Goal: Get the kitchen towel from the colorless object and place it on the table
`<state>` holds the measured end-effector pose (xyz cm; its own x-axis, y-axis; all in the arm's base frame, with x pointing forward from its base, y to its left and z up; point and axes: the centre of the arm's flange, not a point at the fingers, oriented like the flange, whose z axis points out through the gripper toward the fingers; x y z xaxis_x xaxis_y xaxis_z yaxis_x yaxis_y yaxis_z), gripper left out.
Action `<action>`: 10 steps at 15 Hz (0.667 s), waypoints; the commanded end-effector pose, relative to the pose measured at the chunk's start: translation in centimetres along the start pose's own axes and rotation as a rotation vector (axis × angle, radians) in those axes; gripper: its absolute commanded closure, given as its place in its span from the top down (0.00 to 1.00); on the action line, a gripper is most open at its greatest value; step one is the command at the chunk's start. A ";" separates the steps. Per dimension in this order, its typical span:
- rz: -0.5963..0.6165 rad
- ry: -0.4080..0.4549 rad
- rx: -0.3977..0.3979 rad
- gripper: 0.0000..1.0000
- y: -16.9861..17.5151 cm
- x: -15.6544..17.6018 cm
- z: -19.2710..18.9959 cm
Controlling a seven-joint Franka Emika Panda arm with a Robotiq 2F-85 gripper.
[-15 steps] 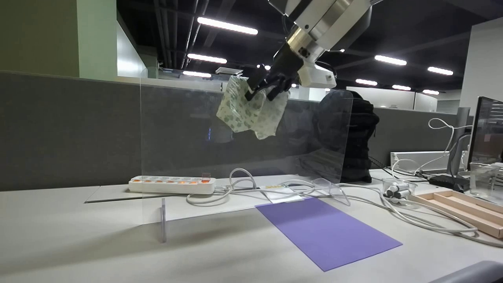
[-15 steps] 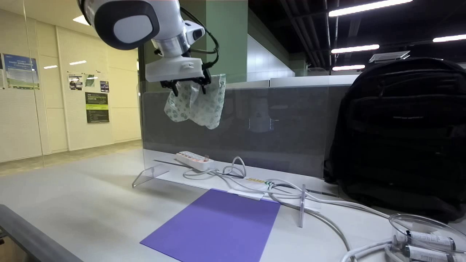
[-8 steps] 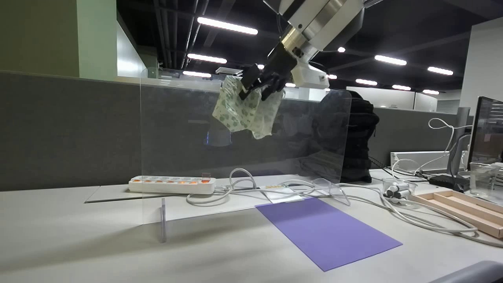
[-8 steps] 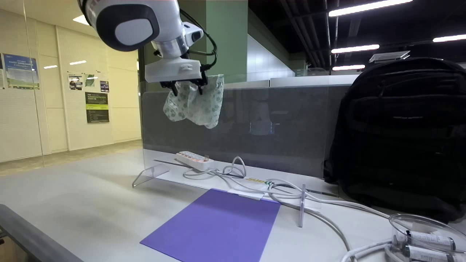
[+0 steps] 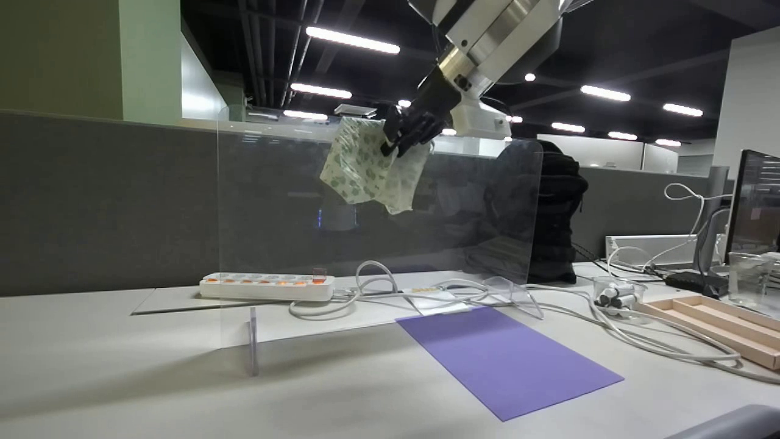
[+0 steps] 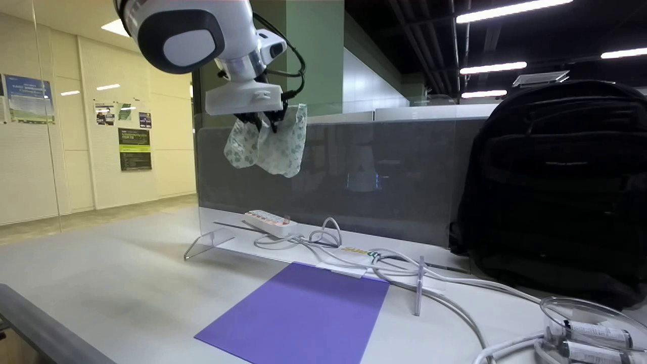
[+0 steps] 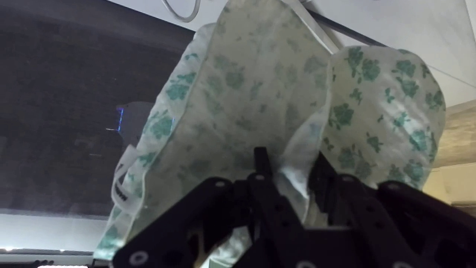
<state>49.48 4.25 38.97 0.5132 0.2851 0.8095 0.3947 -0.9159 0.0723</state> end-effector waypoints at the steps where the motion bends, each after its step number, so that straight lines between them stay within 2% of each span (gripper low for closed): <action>1: 0.041 0.002 0.004 0.03 0.5 0.4 -0.4; 5: 0.093 -0.104 0.029 0.00 1.3 -0.3 -1.5; 7: 0.134 -0.208 0.085 0.01 2.0 -1.1 -2.2; 10: 0.165 -0.371 0.120 0.01 3.6 -2.8 -3.3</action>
<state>48.82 1.10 36.00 0.7227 0.2474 0.6454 0.4052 -0.9081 -0.1056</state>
